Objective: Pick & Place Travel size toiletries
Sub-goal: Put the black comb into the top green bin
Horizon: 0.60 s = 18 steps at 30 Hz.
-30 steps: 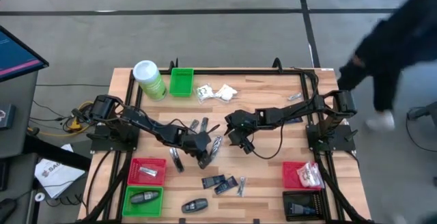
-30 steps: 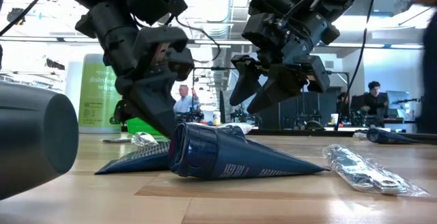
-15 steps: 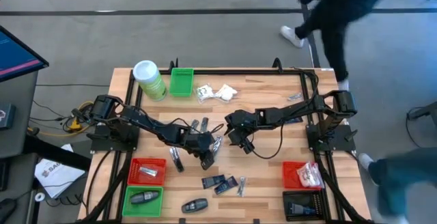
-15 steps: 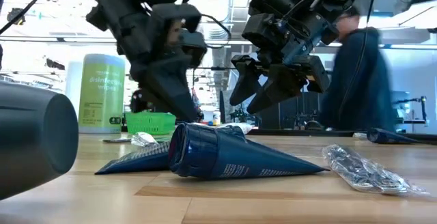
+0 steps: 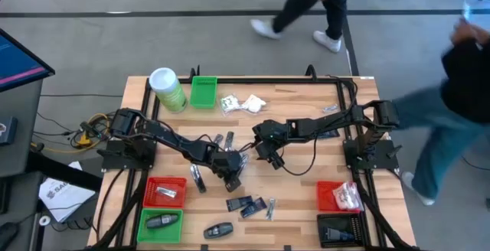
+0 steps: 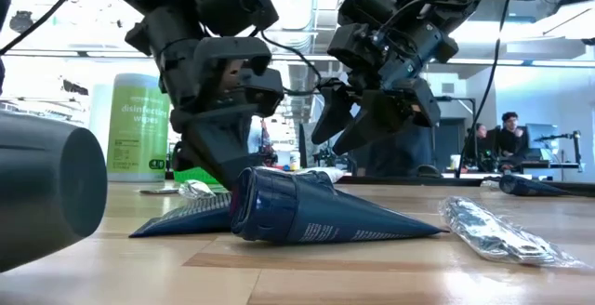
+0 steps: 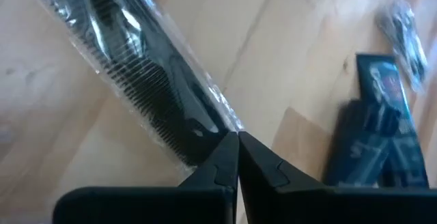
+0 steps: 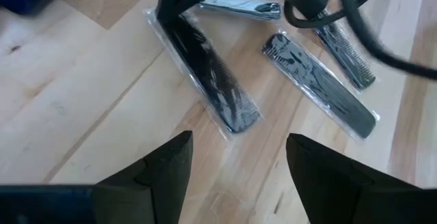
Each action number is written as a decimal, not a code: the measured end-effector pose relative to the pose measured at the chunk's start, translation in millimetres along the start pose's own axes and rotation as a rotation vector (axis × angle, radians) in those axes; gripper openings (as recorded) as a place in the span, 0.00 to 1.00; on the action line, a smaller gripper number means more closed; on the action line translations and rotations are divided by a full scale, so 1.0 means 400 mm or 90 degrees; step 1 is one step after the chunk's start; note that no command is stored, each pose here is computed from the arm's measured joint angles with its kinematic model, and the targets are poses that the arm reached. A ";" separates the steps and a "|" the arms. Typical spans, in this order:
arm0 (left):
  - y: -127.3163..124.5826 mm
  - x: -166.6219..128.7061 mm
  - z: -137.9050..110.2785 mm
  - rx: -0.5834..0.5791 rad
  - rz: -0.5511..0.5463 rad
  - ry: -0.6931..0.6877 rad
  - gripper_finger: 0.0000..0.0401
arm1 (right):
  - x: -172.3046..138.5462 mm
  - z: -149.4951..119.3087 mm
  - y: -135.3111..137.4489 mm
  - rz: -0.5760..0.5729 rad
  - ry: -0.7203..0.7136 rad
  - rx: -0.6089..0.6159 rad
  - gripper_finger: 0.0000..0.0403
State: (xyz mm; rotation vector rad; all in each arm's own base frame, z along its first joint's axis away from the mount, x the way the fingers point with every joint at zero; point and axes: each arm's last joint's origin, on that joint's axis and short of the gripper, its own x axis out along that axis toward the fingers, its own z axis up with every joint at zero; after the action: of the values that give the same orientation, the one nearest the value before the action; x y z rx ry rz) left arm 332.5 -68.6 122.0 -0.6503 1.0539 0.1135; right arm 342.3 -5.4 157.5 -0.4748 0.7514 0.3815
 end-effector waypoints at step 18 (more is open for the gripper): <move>-0.021 -0.102 0.017 0.103 0.035 -0.021 0.00 | 0.001 0.006 0.006 0.002 -0.005 0.073 0.56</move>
State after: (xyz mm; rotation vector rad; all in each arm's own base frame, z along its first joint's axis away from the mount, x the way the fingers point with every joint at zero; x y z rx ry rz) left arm 320.4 -63.1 161.9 -0.4717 1.0380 0.0855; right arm 342.9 -1.9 158.0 -0.3637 0.7620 0.3413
